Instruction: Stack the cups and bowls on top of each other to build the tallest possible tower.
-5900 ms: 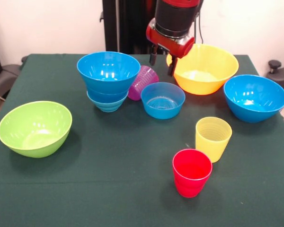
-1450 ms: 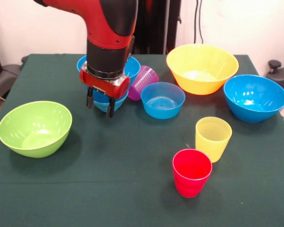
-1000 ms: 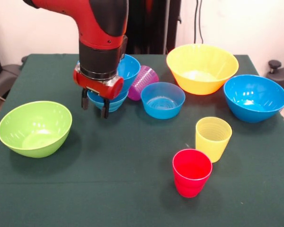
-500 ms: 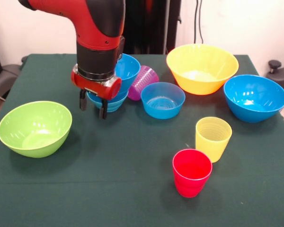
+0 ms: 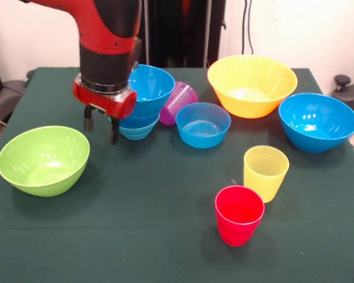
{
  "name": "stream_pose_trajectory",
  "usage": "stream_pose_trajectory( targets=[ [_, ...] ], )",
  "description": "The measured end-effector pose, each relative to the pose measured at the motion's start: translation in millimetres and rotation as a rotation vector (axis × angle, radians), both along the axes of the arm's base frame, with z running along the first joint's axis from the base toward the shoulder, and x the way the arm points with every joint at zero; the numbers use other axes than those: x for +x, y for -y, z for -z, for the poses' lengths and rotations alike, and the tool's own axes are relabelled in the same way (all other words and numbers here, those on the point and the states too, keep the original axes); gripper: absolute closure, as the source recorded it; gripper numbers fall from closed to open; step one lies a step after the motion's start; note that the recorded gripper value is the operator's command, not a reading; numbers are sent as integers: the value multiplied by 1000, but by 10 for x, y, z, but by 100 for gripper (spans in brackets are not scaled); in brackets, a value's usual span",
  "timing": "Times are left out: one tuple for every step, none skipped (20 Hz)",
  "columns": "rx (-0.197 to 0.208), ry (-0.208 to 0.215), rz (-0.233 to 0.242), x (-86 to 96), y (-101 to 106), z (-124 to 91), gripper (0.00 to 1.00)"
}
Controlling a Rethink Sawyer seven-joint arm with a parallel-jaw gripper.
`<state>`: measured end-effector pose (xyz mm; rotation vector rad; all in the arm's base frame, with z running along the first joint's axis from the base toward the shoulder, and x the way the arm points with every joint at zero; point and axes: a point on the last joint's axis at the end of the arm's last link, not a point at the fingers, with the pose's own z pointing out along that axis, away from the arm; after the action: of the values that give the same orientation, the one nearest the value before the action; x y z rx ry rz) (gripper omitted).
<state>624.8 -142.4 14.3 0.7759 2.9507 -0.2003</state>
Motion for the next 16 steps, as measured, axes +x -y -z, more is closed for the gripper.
stream_pose_trajectory(
  targets=[
    [-1,9,8,17,55,-47,0],
    [-2,15,12,31,88,-79,0],
    [-3,22,17,47,122,-111,0],
    [-3,29,22,63,156,-143,0],
    [-3,33,25,74,179,-164,0],
    [-2,36,27,84,196,-179,0],
    [-1,44,32,110,229,-206,0],
    [-1,48,34,122,241,-214,0],
    [1,52,36,138,255,-218,0],
    [2,56,37,155,269,-222,0],
    [4,58,39,167,278,-221,0],
    [8,62,40,186,286,-209,0],
    [9,62,41,190,284,-198,0],
    [11,61,40,194,277,-185,0],
    [12,61,40,194,272,-177,0],
    [13,60,39,191,269,-171,0]
  ],
)
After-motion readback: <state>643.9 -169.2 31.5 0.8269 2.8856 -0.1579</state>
